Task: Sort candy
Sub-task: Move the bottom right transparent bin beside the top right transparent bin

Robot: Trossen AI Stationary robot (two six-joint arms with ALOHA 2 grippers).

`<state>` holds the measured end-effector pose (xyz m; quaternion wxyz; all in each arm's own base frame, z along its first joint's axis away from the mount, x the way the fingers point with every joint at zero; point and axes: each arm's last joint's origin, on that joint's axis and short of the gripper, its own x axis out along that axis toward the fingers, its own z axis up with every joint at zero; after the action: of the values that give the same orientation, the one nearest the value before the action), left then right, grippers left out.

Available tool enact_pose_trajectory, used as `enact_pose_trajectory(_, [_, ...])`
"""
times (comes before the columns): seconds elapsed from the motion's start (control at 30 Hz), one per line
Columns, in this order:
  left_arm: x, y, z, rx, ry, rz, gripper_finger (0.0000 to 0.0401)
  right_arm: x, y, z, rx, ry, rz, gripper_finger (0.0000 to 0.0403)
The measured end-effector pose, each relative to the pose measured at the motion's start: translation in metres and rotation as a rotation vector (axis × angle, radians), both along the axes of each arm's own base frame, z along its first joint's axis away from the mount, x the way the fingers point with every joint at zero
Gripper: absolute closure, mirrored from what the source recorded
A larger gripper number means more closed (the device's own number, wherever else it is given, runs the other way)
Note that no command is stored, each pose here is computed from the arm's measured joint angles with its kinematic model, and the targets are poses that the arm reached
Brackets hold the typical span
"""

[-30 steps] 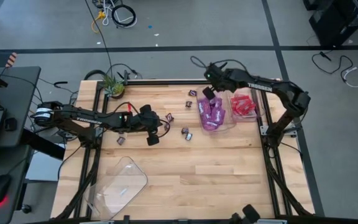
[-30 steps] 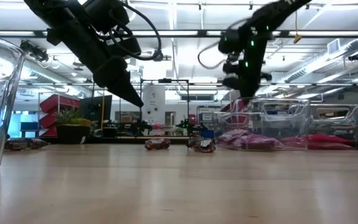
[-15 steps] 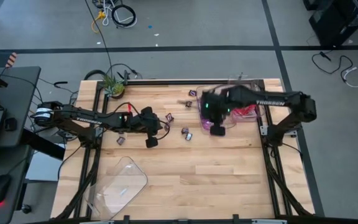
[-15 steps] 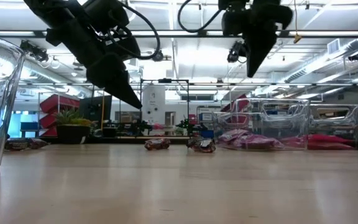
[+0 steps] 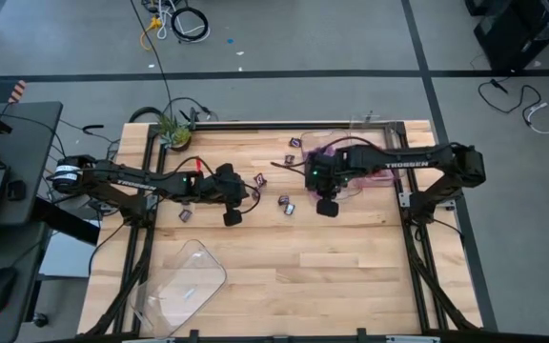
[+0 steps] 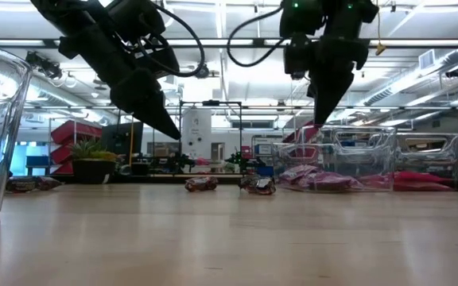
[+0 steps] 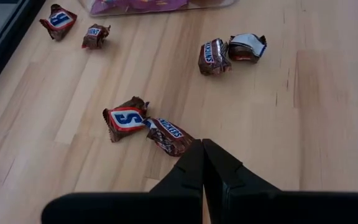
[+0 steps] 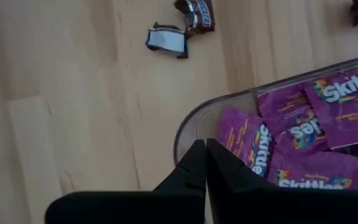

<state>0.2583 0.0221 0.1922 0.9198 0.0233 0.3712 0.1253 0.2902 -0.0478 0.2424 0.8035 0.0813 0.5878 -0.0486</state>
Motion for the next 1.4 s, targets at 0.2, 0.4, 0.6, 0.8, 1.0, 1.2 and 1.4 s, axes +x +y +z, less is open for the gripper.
enact_pose_trajectory(0.2, [0.0, 0.0, 0.0, 0.001, 0.0, 0.0, 0.04, 0.004, -0.004, 0.008, 0.0, -0.041, -0.024, 0.0403])
enact_pose_trajectory(0.4, [0.0, 0.0, 0.0, 0.001, 0.004, 0.0, 0.04, 0.012, 0.014, 0.019, 0.149, -0.11, 0.037, 0.0403])
enact_pose_trajectory(0.6, [0.0, 0.0, 0.0, 0.002, 0.002, 0.0, 0.04, 0.006, 0.025, -0.001, 0.136, -0.042, 0.013, 0.0403])
enact_pose_trajectory(0.8, [0.0, 0.0, 0.0, 0.001, 0.0, 0.001, 0.04, 0.005, 0.009, -0.006, 0.039, -0.046, -0.073, 0.0403])
enact_pose_trajectory(1.0, [0.0, 0.0, 0.0, 0.003, 0.0, 0.006, 0.04, 0.0, -0.016, -0.006, -0.019, -0.04, -0.133, 0.0403])
enact_pose_trajectory(1.2, [0.0, 0.0, 0.0, 0.003, 0.004, 0.005, 0.04, -0.004, -0.035, -0.006, -0.056, -0.039, -0.143, 0.0403])
enact_pose_trajectory(1.4, [-0.001, 0.0, -0.001, 0.005, 0.018, 0.009, 0.04, -0.006, -0.043, -0.006, -0.071, -0.04, -0.133, 0.0403])
